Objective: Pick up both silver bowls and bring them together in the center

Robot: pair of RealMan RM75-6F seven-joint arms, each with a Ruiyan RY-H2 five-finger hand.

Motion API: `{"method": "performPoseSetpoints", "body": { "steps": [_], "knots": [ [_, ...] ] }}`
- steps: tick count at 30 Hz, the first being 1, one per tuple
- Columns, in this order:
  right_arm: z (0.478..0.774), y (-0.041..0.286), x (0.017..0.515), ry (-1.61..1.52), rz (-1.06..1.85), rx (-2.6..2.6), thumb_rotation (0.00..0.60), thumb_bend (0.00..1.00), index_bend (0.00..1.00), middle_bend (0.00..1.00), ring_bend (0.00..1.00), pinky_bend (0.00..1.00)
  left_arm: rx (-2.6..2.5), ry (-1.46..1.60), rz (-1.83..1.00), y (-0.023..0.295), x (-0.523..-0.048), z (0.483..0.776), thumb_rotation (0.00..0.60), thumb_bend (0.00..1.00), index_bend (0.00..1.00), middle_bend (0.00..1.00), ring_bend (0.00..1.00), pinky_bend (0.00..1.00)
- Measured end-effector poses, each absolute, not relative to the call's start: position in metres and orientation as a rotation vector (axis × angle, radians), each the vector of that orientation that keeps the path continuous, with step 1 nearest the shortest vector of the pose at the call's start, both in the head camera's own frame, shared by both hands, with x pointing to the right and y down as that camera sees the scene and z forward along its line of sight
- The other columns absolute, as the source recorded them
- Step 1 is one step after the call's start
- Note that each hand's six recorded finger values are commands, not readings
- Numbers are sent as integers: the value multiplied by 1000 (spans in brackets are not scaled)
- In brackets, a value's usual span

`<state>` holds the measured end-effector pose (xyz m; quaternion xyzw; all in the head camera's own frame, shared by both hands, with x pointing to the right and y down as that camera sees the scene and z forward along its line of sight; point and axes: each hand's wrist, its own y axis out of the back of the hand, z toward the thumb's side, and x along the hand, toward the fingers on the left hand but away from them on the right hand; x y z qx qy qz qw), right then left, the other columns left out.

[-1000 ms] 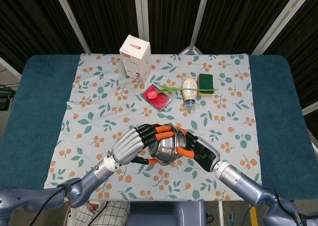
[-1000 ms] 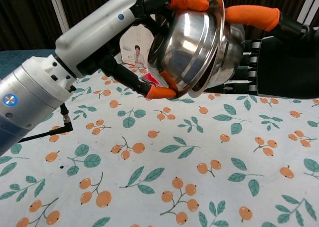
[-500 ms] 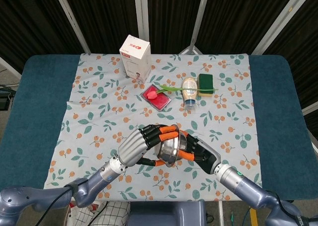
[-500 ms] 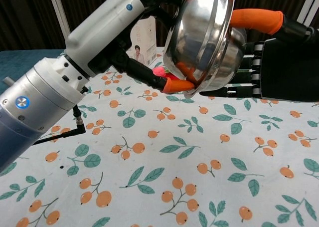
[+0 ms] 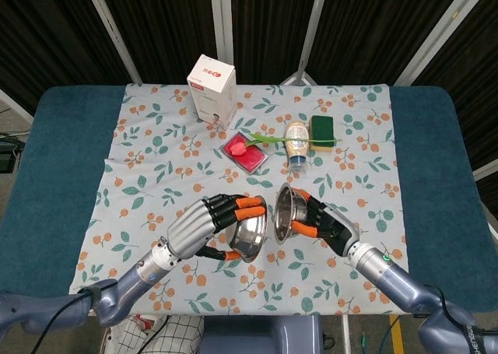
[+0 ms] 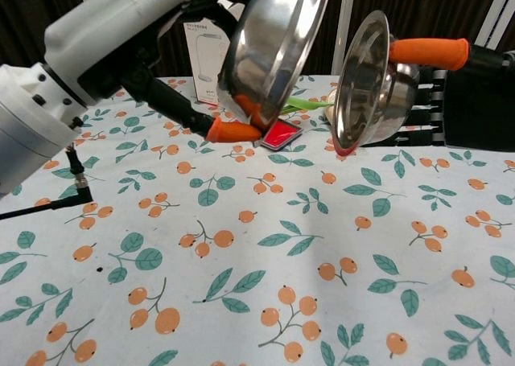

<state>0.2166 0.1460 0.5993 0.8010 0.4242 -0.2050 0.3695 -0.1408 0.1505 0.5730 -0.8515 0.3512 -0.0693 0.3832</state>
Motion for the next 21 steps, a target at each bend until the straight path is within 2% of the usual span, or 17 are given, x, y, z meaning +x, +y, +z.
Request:
{"method": "performPoseSetpoints", "body": {
  "steps": [11, 15, 17, 19, 21],
  "knots": [
    [624, 135, 238, 1137, -1051, 2816, 600, 346, 1000, 971, 1000, 1000, -2216, 675, -551, 151, -175, 608, 600, 359, 447, 624, 532, 749],
    [633, 141, 241, 1119, -1363, 3186, 600, 346, 961, 902, 938, 1000, -2178, 544, -736, 154, -189, 628, 600, 359, 444, 629, 532, 741],
    [639, 146, 243, 1108, -1502, 3339, 600, 346, 869, 828, 865, 996, -2170, 483, -815, 157, -195, 637, 600, 359, 435, 624, 532, 733],
    [648, 154, 247, 1077, -1649, 3484, 600, 346, 729, 721, 785, 950, -2152, 418, -894, 161, -200, 646, 600, 359, 416, 615, 529, 710],
    [657, 165, 248, 1025, -1741, 3599, 600, 345, 489, 523, 659, 834, -2123, 364, -953, 163, -205, 653, 600, 337, 390, 603, 519, 668]
  ]
}}
